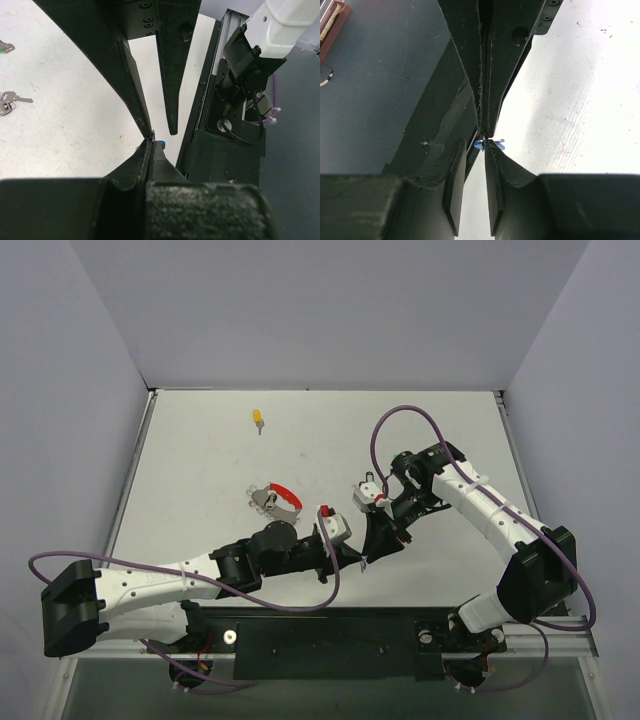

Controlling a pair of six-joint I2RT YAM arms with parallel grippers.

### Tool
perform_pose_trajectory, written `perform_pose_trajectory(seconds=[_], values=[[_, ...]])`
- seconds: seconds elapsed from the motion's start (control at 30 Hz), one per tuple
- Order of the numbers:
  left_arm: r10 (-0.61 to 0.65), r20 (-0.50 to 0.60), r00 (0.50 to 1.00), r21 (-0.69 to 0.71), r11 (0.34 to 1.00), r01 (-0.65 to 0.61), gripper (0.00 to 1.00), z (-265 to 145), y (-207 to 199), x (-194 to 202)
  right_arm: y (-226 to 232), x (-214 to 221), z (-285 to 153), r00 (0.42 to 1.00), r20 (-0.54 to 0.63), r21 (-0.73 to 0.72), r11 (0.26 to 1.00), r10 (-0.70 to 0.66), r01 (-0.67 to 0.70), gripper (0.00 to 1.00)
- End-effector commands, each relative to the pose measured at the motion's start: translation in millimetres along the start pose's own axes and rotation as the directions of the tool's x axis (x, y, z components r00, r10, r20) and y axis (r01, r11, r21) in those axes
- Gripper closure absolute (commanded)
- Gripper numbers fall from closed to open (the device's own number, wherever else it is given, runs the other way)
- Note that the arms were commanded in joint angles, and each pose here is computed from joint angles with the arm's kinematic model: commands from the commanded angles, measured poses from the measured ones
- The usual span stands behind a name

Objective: Put the keys on the keyring

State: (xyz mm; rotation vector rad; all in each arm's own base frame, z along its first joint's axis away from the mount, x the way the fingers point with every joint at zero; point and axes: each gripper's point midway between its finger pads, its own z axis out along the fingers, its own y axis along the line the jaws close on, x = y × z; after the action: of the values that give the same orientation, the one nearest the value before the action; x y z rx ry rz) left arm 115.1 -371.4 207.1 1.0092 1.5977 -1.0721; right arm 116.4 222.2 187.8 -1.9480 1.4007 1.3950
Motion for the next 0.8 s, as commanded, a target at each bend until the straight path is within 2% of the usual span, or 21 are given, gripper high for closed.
perform_pose_trajectory(seconds=[0.0, 0.4, 0.7, 0.77], values=[[0.001, 0.123, 0.992, 0.003, 1.000, -0.001, 1.00, -3.9, -2.5, -37.1, 3.4, -1.6, 3.0, 0.999, 0.008, -0.022, 0.999, 0.034, -0.034, 0.84], [0.001, 0.124, 0.992, -0.001, 1.000, -0.001, 1.00, -4.8, -2.0, -36.4, 1.7, -1.5, 2.4, 0.999, 0.006, -0.011, 0.999, 0.040, -0.040, 0.95], [-0.002, 0.108, 0.994, -0.007, 1.000, 0.003, 1.00, -2.8, -0.2, -31.5, 3.1, -4.4, 1.4, 0.999, 0.013, -0.006, 0.999, 0.036, -0.036, 0.95], [-0.002, 0.105, 0.994, -0.008, 1.000, 0.003, 1.00, -2.5, 0.1, -30.2, 3.1, -4.4, 1.4, 0.999, 0.013, -0.006, 0.999, 0.036, -0.036, 1.00]])
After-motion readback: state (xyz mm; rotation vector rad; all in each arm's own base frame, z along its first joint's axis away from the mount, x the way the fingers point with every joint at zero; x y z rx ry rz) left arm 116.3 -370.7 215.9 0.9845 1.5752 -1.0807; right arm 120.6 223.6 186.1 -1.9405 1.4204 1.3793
